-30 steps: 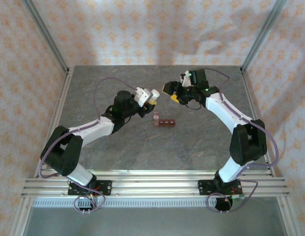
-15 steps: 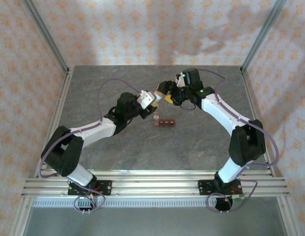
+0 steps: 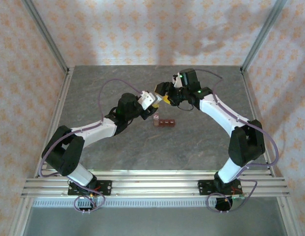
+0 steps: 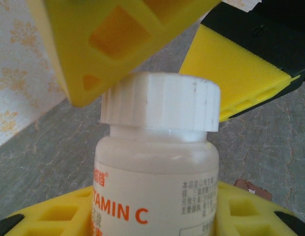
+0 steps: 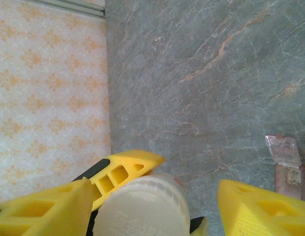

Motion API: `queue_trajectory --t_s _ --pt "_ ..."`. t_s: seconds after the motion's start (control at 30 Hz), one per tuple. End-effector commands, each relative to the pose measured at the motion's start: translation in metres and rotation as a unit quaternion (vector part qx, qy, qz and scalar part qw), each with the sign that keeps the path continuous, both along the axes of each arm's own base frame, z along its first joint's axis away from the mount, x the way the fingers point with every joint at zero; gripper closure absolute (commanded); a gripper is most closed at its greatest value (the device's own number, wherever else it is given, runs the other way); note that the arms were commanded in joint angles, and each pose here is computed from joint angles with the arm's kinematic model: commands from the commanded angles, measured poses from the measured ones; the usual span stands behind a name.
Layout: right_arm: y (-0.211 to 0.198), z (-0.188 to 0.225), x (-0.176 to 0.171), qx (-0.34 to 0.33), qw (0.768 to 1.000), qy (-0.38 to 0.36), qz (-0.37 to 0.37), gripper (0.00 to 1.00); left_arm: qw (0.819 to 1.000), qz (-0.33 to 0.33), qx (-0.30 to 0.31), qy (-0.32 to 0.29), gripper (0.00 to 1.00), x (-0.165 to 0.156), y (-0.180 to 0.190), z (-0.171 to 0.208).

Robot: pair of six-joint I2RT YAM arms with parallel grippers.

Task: Sort the pills into containers

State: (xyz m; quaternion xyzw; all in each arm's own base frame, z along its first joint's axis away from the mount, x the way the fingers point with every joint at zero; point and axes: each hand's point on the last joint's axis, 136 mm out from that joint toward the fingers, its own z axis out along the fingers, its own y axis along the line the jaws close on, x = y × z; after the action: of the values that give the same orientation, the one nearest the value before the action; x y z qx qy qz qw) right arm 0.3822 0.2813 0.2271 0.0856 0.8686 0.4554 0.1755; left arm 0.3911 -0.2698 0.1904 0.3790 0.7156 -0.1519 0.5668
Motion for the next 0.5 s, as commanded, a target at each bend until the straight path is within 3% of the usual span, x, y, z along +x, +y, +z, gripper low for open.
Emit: queue_trajectory --t_s 0.0,0.23,0.47 --pt "0.004 0.018 -0.001 0.013 1.000 -0.026 0.007 0.40 1.000 -0.002 -0.014 -0.017 1.00 0.006 -0.007 0.012" --pt "0.000 0.011 -0.007 -0.010 0.999 -0.037 0.021 0.63 0.999 0.004 -0.036 -0.014 1.00 0.008 -0.007 0.019" --pt "-0.009 0.006 -0.008 -0.057 0.986 -0.129 0.088 0.67 0.986 -0.064 -0.148 0.036 1.00 -0.004 -0.012 0.049"
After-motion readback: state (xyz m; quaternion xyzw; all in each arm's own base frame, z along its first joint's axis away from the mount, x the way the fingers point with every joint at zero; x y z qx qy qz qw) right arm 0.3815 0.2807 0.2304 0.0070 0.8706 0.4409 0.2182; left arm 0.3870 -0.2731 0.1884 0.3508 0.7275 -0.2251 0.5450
